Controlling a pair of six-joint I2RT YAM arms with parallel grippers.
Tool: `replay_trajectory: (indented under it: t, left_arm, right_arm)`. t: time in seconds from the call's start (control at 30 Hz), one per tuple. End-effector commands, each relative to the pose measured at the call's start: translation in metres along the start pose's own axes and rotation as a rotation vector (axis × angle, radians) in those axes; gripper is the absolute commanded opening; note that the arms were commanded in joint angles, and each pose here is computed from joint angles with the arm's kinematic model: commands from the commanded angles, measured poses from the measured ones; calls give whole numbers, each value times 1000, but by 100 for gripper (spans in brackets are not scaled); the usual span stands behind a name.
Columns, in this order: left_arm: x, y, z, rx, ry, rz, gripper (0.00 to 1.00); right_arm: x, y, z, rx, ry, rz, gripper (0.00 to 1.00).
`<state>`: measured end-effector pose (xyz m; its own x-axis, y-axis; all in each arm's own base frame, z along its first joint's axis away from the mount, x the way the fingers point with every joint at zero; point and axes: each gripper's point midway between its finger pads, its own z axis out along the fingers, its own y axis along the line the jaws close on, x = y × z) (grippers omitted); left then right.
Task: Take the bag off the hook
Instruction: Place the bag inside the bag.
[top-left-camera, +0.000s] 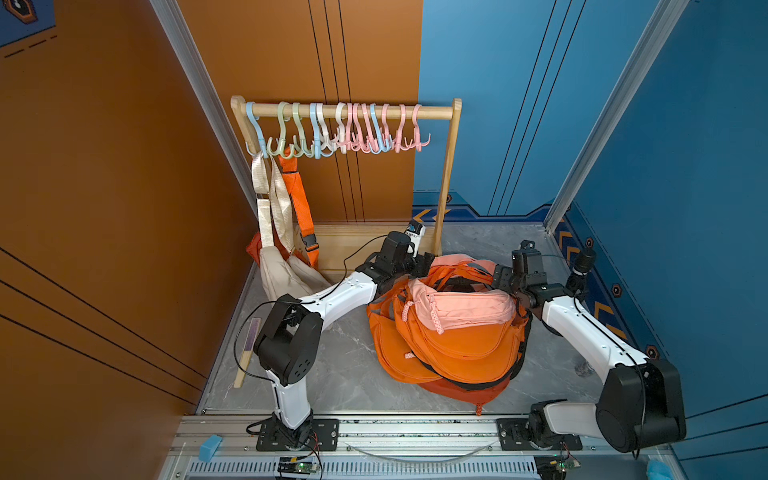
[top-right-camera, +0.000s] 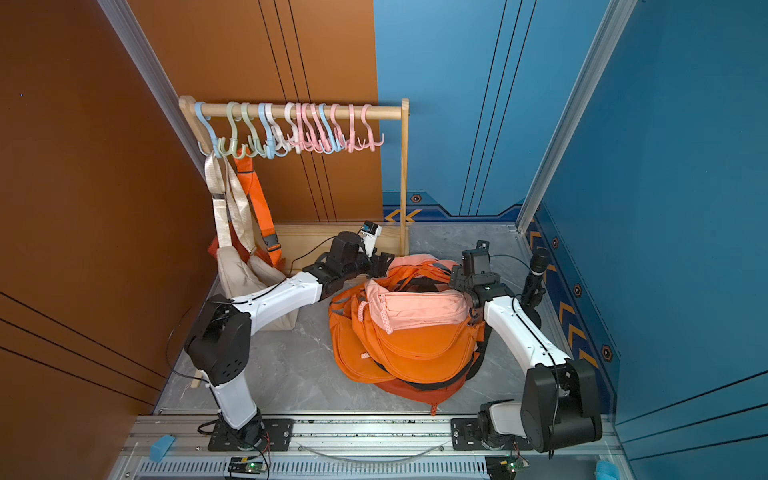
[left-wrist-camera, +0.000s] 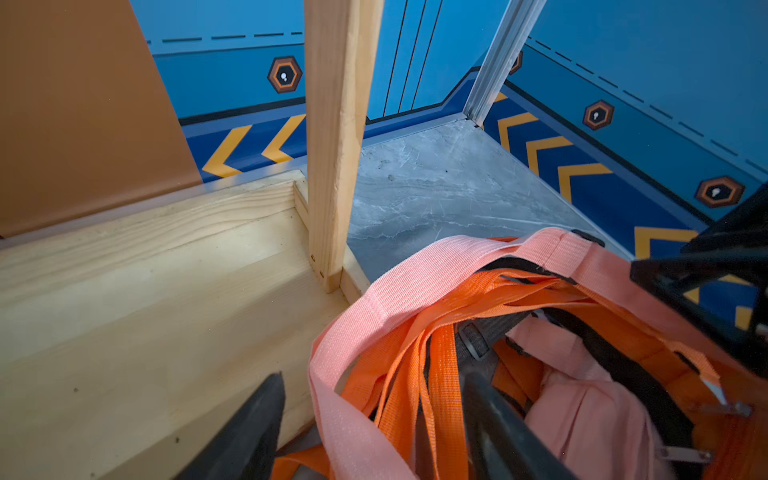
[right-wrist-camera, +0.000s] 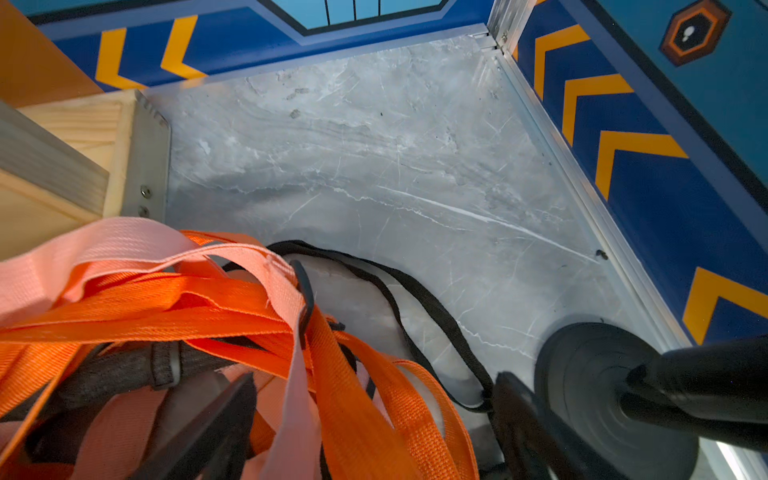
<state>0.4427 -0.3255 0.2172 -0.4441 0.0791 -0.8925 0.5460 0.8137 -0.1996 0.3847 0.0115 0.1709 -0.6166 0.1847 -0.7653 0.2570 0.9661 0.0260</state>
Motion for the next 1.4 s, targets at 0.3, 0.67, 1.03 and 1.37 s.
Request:
replay_trajectory:
  t: [0.3, 0.67, 1.03, 1.37]
  left_arm:
    - [-80, 22, -108, -144, -250, 42, 98]
    - [-103, 60, -221, -265, -408, -65, 100]
    - [-65, 127, -313, -523, -352, -157, 87]
    - [-8, 180, -358, -773, -230, -239, 48]
  right_arm:
    - [-55, -4, -69, -55, -177, 6, 100]
    - [-99, 59, -139, -229, -327, -119, 100]
    - [-119, 174, -180, -482, -389, -306, 100]
    - [-116, 267, -183, -695, -352, -391, 100]
